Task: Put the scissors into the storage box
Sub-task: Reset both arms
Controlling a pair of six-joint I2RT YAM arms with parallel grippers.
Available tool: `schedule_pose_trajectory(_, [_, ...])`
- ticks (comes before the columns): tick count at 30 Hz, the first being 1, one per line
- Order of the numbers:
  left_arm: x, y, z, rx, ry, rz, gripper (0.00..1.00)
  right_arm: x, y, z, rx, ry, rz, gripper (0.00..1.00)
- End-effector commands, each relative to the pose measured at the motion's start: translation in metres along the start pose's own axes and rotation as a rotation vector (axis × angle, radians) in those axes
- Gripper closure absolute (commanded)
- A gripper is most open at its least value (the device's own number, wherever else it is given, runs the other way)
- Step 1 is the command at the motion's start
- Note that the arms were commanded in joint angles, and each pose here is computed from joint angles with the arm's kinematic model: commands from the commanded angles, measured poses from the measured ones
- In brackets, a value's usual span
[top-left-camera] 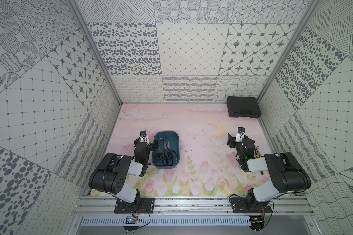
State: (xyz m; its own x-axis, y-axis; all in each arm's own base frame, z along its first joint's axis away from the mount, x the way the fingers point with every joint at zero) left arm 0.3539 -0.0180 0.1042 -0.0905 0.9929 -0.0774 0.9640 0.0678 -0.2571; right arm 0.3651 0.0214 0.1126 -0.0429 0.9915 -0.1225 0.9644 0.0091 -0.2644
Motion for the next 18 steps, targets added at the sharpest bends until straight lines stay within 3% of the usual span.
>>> schedule_pose_trajectory(1, [-0.001,0.0169,0.0091,0.133,0.017,0.054,0.01,-0.0078,0.0115,-0.0032,0.041,0.046,-0.018,0.04])
schedule_pose_trajectory(3, [0.0041,0.0199,0.0096,0.172,-0.034,0.08,0.01,-0.0088,0.0121,-0.004,0.041,0.05,-0.018,0.03])
schedule_pose_trajectory(18, [0.0054,0.0204,0.0092,0.168,-0.036,0.079,0.01,-0.0096,0.0122,-0.0038,0.042,0.054,-0.02,0.04])
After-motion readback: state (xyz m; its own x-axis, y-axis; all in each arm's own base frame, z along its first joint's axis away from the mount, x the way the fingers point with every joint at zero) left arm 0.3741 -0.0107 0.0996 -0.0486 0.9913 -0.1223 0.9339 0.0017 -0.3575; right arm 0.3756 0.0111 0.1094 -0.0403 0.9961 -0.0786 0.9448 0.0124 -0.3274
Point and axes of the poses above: each gripper's point midway between its finger pads, its own y axis out along the fingers, its own x axis along the line the jaws close on, z = x × y, the point moved 3 cm from there along -y, back along the fingers, and after that the axes turned 5 degrees about -y, right-handed, at the moved point
